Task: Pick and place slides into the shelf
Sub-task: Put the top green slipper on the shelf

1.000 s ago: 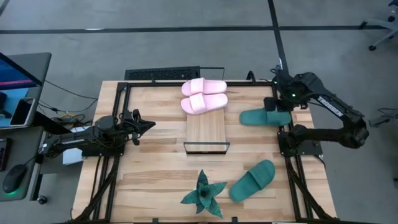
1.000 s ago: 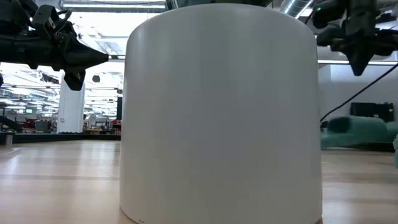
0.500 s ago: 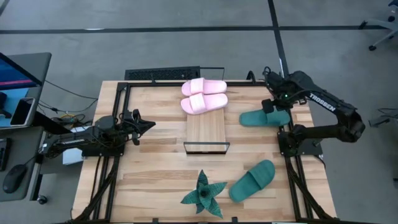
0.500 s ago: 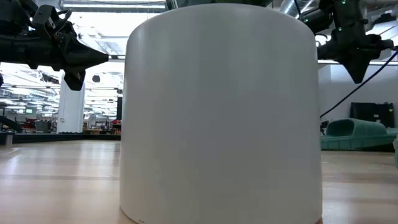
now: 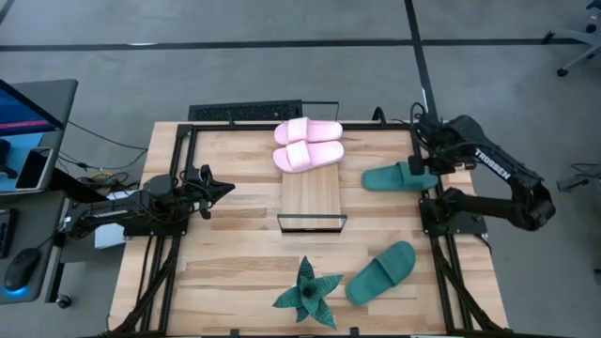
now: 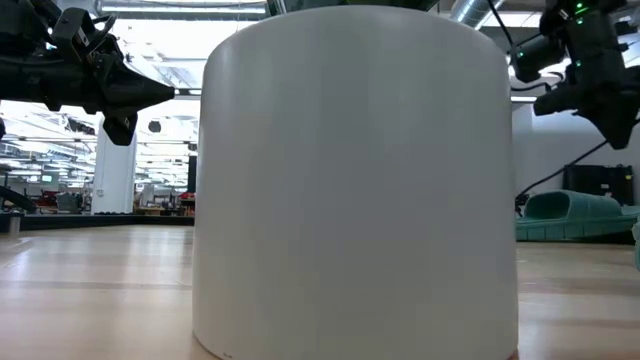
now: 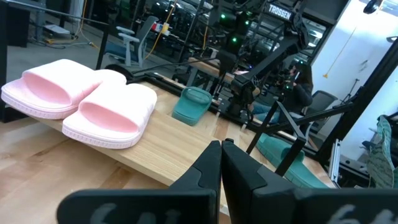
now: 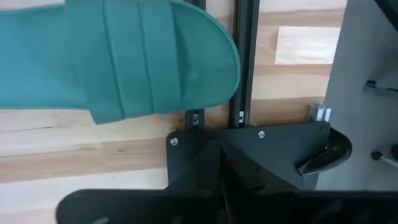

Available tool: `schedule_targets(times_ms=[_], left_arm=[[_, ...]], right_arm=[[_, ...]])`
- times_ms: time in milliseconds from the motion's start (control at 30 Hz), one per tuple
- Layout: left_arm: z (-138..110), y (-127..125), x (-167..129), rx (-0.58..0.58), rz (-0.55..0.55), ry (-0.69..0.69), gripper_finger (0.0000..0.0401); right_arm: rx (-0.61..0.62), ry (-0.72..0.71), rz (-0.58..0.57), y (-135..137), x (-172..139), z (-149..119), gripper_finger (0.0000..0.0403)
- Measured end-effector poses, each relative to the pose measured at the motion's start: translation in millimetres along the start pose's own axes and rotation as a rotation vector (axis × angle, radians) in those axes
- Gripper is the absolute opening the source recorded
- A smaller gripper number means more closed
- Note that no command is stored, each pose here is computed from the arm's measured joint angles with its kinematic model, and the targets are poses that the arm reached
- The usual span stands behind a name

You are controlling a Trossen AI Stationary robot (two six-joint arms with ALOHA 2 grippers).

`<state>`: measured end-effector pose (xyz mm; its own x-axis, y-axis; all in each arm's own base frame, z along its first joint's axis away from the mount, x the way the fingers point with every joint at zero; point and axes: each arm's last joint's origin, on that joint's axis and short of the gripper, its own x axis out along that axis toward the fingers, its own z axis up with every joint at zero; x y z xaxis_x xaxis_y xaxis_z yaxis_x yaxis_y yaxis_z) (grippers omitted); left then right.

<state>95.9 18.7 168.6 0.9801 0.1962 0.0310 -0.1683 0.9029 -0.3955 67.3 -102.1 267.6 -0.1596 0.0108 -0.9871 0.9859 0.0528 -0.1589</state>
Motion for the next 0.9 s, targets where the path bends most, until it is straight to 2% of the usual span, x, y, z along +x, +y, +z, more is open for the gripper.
schedule_targets(times_ms=[133, 333, 500, 667, 900], left_arm=[[0, 0, 0, 0.000, 0.000, 0.000, 0.0000], [0, 0, 0, 0.000, 0.000, 0.000, 0.0000], [0, 0, 0, 0.000, 0.001, 0.000, 0.0000], [0, 0, 0, 0.000, 0.000, 0.000, 0.0000], [0, 0, 0, 0.000, 0.000, 0.001, 0.0000]], right_arm=[[-0.005, 0.016, 0.039, 2, 2, -1, 0.0053], [-0.021, -0.005, 0.091, 5, 2, 3, 0.0143], [-0.019, 0.002, 0.195, 13, 3, 10, 0.0199], [0.009, 0.018, 0.233, 22, 7, 20, 0.0217], [-0.007, 0.052, 0.130, 39, 14, 21, 0.0204]])
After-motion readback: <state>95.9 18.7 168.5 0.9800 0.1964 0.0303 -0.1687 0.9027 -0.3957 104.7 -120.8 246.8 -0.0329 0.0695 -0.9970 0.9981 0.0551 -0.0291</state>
